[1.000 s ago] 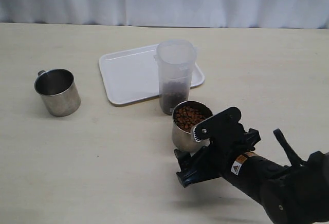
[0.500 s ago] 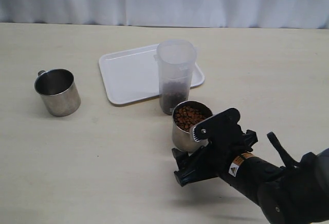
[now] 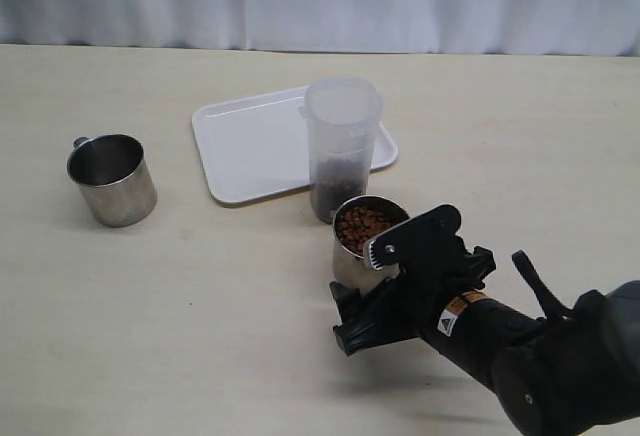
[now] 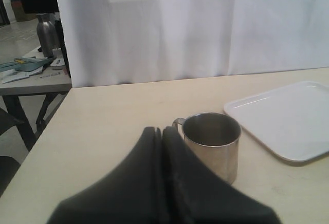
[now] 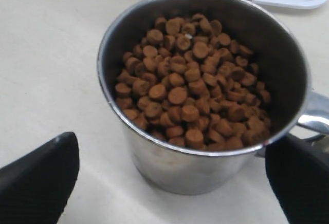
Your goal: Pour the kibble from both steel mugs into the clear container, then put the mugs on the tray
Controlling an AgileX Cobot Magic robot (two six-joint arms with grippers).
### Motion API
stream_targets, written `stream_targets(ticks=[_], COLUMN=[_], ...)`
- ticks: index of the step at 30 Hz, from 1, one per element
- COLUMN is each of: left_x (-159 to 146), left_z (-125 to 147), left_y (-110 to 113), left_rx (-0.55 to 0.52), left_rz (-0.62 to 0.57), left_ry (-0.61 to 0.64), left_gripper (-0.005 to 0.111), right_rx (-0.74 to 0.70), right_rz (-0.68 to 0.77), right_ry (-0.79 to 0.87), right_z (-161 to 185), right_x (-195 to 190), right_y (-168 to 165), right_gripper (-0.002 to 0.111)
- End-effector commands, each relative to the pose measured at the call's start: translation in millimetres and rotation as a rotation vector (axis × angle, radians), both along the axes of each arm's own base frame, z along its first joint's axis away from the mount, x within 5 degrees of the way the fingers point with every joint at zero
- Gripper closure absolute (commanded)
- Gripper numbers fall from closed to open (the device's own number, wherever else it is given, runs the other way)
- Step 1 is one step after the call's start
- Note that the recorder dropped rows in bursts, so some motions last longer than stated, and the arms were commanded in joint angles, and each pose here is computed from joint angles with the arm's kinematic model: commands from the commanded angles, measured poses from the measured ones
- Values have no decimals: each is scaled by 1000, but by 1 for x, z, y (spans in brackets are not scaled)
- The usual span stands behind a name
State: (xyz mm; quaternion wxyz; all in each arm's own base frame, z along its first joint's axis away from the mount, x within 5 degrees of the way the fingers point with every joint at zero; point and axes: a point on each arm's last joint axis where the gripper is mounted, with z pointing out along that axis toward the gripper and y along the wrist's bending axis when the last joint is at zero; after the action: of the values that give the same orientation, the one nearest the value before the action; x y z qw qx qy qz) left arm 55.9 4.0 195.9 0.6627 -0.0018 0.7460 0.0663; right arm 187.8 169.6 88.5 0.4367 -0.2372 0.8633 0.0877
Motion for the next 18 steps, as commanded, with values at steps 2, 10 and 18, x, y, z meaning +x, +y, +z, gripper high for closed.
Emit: stream_targets(ticks=[2, 10, 18], left_x=[0, 0, 0], left_z=[-1, -1, 0], left_y=[0, 0, 0], left_rx=[0, 0, 1], left_rz=[-1, -1, 0], left_ry=[-2, -2, -6], left_gripper=[107, 107, 107], right_rx=[-26, -26, -12], right_rz=[4, 4, -34], right_ry=[9, 5, -11], right_z=[-1, -1, 0], right_x=[3, 4, 6], right_y=[2, 2, 1], right_gripper=[29, 29, 29])
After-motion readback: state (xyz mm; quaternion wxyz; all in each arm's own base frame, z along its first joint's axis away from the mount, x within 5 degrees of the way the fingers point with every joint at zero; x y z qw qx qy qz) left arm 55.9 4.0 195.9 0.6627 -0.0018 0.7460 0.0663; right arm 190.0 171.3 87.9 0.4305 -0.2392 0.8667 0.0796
